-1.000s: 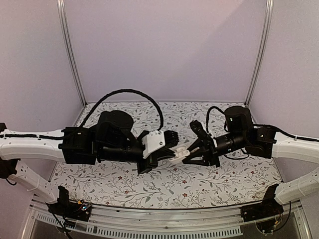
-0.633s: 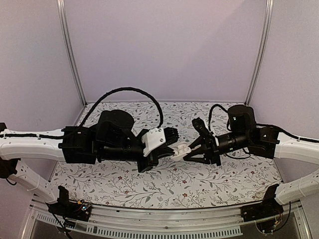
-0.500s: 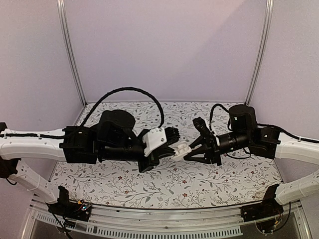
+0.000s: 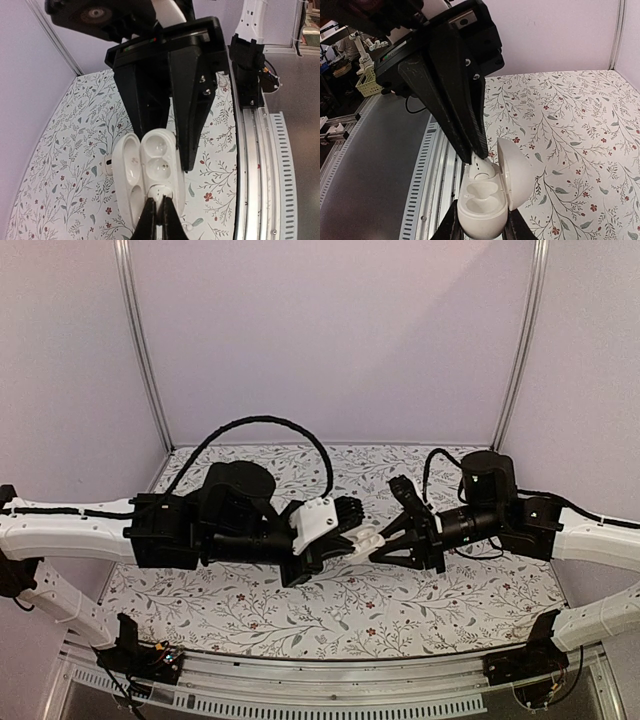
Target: Insert the wireless bluetooth earbuds into the charging case
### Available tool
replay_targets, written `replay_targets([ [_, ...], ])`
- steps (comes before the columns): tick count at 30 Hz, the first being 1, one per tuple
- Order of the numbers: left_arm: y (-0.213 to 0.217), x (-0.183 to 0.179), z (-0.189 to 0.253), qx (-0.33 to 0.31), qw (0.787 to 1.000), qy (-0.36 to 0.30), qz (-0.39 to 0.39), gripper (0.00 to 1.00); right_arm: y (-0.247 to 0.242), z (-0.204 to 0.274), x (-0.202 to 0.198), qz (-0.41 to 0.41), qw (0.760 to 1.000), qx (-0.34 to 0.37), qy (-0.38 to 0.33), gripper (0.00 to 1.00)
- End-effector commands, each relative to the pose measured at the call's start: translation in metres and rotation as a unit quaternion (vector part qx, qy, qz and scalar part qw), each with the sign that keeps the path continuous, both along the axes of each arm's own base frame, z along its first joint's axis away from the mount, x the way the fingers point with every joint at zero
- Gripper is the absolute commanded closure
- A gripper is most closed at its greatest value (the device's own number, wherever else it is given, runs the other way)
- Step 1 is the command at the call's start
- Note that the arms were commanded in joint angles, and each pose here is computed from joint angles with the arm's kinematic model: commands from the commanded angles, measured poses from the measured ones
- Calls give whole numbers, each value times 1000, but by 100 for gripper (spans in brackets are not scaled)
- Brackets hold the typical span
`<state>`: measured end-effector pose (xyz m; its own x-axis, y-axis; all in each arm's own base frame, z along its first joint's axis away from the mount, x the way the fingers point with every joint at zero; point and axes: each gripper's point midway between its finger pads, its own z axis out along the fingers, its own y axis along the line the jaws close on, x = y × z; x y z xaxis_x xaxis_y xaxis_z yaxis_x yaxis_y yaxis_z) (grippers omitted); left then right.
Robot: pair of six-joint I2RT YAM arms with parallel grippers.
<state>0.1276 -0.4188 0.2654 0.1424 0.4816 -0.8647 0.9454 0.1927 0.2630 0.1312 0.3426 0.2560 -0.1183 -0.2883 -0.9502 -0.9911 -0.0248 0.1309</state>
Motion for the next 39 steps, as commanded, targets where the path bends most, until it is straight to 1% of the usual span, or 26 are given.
replay_targets([
  [1, -4, -7, -3, -1, 1000, 12, -10, 100, 1, 26, -9, 21, 998, 48, -21, 100],
  [4, -4, -10, -7, 4, 1000, 23, -17, 99, 1, 29, -7, 14, 998, 53, -26, 100],
  [8, -3, -14, -12, 11, 999, 37, -24, 88, -1, 35, -5, 3, 998, 63, -30, 100],
  [10, -1, -12, -10, 11, 999, 34, -18, 87, -1, 35, -4, 1, 998, 62, -29, 100],
  [12, 3, -6, -3, 5, 1000, 23, 0, 83, 0, 32, -3, -1, 998, 56, -27, 100],
  [17, 14, -1, 22, -27, 1000, 1, 16, 73, 0, 27, -1, -5, 999, 48, -23, 100],
  [21, 23, 1, 36, -50, 998, -15, 22, 71, 2, 25, -1, -2, 999, 45, -20, 100],
  [24, 25, -2, 37, -54, 998, -15, 16, 73, 2, 25, 0, -3, 999, 44, -20, 100],
  [29, 20, -8, 29, -41, 999, -7, -6, 89, 3, 26, 2, -11, 999, 44, -19, 100],
  [32, 15, -9, 24, -33, 999, -4, -13, 93, 3, 26, 3, -12, 999, 44, -17, 100],
  [39, 8, -4, 15, -20, 1000, -3, -6, 94, 3, 25, 0, -3, 999, 45, -14, 100],
])
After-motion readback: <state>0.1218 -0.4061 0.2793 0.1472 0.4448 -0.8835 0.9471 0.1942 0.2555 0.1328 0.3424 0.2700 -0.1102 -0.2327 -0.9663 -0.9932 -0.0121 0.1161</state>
